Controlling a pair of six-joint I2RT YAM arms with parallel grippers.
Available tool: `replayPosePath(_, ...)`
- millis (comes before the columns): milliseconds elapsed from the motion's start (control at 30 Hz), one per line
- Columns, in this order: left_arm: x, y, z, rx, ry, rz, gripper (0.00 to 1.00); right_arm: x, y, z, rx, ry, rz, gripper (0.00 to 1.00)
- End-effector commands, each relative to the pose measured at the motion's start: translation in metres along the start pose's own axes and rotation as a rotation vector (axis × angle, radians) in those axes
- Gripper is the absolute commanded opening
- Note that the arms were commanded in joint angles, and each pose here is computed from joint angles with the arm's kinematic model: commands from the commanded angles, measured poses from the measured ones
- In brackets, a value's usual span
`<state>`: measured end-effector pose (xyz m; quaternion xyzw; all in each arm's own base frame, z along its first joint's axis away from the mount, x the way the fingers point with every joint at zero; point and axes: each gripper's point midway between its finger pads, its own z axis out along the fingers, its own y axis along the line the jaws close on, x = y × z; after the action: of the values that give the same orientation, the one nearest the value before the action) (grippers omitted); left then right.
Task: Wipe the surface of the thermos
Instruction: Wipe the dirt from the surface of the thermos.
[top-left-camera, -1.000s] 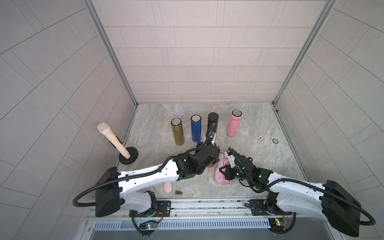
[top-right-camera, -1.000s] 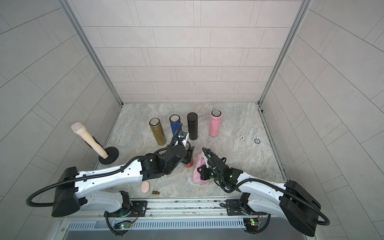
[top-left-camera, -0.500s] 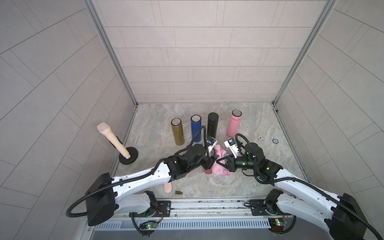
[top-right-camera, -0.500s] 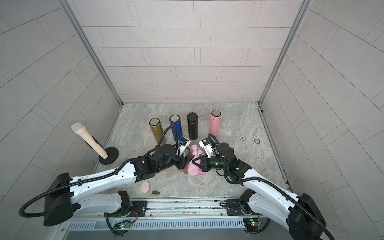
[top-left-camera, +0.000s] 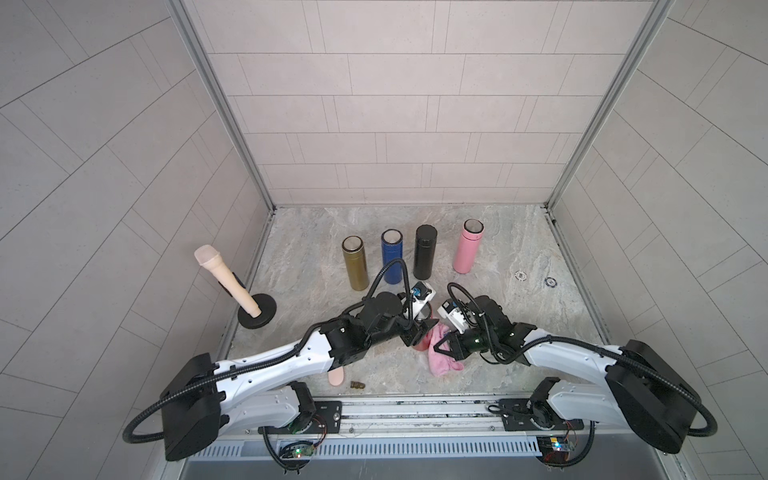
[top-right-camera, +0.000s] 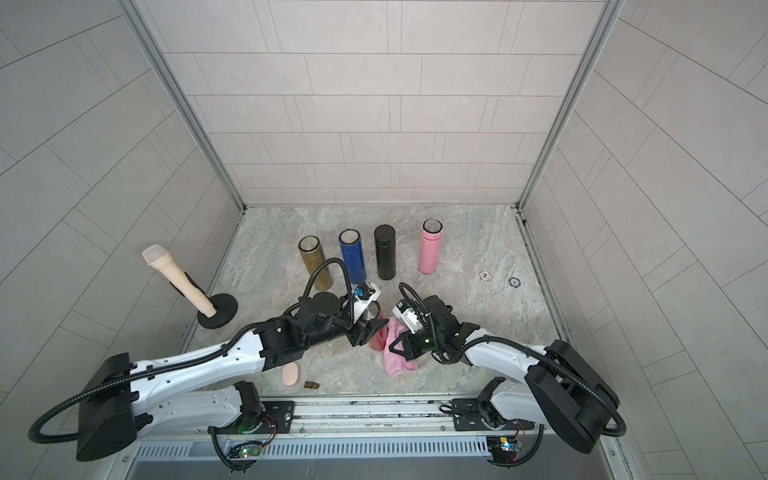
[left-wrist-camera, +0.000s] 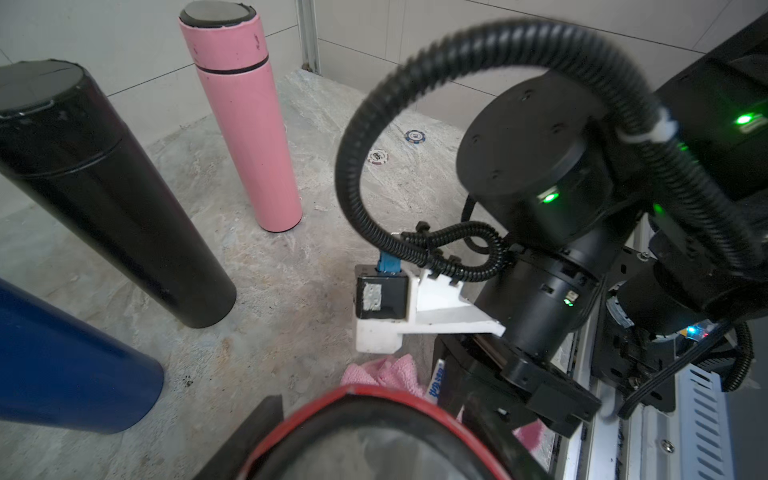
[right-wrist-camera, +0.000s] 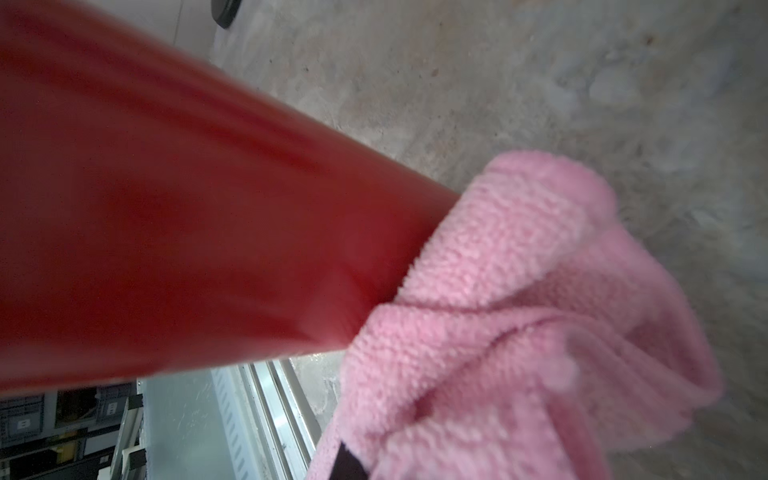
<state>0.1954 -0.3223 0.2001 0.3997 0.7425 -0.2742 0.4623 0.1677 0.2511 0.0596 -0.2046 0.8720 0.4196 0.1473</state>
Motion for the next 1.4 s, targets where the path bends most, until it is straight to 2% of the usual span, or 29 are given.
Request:
replayPosePath(0,-0.023,-0.010,-0.011,0.051,-0.089,0.052,0.00,-0.020,0.014,-0.002,-0.024,-0.037,-0.097,0.00)
replayPosePath(100,-0.017,-0.006,-0.012,0.048,-0.068,0.051,0.00,-0.032,0.032,-0.017,-0.041,-0.071,-0.145,0.00)
replayPosePath(333,-0.009,0.000,-0.012,0.040,-0.055,0.033,0.00,-0.066,0.090,-0.077,-0.079,-0.244,-0.306,0.00)
replayPosePath(433,-0.010,0.003,-0.013,0.028,-0.058,0.028,0.00,-0.068,0.100,-0.089,-0.085,-0.268,-0.340,0.00)
replayPosePath(500,-0.012,0.005,-0.013,0.018,-0.069,0.023,0.00,-0.068,0.096,-0.088,-0.066,-0.267,-0.341,0.00)
replayPosePath(633,-0.018,0.014,-0.013,-0.033,-0.094,0.010,0.00,-0.048,0.064,-0.057,-0.011,-0.172,-0.258,0.00)
replayPosePath(767,-0.025,0.032,-0.013,-0.136,-0.141,-0.041,0.00,-0.028,0.021,-0.032,0.128,-0.122,-0.179,0.00)
replayPosePath(800,-0.027,0.039,-0.014,-0.179,-0.154,-0.074,0.00,-0.025,0.012,-0.028,0.156,-0.114,-0.159,0.00)
replayPosePath(867,-0.032,0.061,-0.017,-0.305,-0.167,-0.215,0.00,-0.021,0.008,-0.023,0.172,-0.112,-0.152,0.00)
replayPosePath(933,-0.034,0.082,-0.021,-0.442,-0.125,-0.326,0.00,-0.025,0.018,-0.023,0.153,-0.161,-0.174,0.00)
replayPosePath(1000,-0.035,0.090,-0.022,-0.507,-0.093,-0.401,0.00,-0.033,0.038,-0.028,0.116,-0.227,-0.225,0.00)
replayPosePath(1233,-0.048,0.073,-0.018,-0.519,-0.099,-0.531,0.00,-0.063,0.118,-0.063,-0.082,-0.456,-0.400,0.00)
replayPosePath(1367,-0.055,0.063,-0.013,-0.510,-0.064,-0.544,0.00,-0.077,0.137,-0.075,-0.119,-0.538,-0.447,0.00)
